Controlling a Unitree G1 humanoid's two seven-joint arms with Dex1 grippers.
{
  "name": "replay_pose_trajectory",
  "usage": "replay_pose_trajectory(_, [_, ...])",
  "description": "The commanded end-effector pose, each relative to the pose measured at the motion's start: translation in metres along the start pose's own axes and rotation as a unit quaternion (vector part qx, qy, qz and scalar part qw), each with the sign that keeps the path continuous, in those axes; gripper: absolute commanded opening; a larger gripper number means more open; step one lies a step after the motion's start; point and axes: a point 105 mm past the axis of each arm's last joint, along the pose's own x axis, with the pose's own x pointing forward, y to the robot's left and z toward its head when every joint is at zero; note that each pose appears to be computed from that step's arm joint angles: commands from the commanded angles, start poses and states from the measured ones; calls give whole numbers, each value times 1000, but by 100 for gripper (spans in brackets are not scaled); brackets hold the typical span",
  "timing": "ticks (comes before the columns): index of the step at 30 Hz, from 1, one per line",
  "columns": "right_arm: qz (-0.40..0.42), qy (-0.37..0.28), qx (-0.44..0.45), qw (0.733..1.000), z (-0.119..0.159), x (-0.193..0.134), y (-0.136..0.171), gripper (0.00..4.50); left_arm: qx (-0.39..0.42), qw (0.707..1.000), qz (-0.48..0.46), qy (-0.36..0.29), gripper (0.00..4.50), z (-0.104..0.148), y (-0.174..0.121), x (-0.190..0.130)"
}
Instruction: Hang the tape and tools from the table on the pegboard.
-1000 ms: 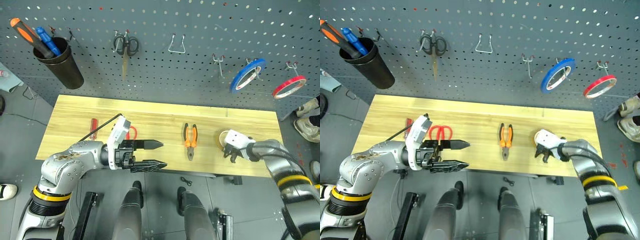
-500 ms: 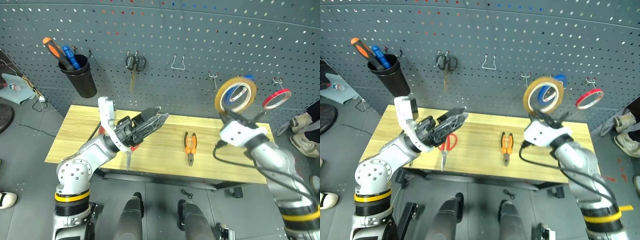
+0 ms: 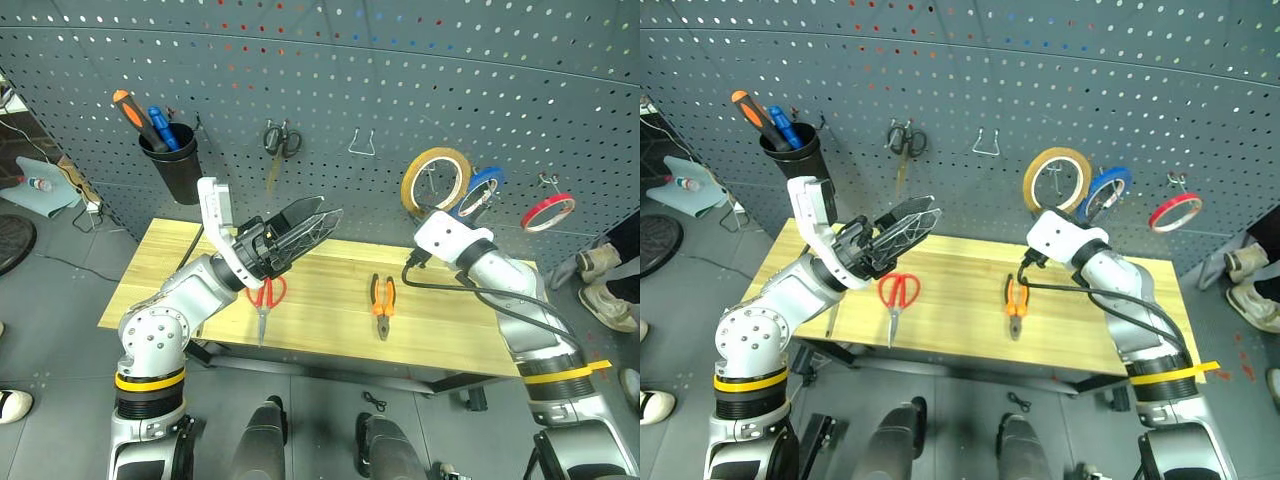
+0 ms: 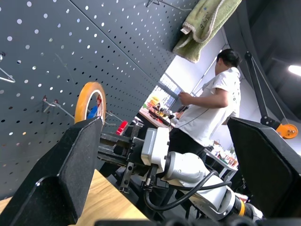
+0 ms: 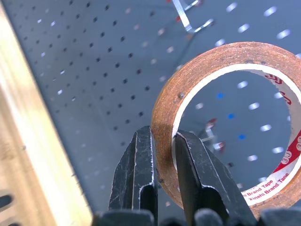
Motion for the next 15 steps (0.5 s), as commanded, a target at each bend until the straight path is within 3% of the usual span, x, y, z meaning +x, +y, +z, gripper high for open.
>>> replay_pose_trajectory(1, [-12, 7, 26, 1000, 1, -1, -7, 24, 9, 1000, -24, -3, 450, 2, -13, 2])
replay_pose_trajectory(9, [8, 21, 35, 999, -4, 8, -4, 24, 10, 1000, -30, 1, 450, 3, -13, 3])
replay_pose_trajectory(11, [14, 23, 46, 999, -6, 9, -2, 127, 10, 999, -30, 1, 450, 3, -13, 3])
replay_pose_trajectory(15, [19, 28, 52, 998, -10, 8, 1, 264, 9, 999, -30, 2, 450, 3, -13, 3])
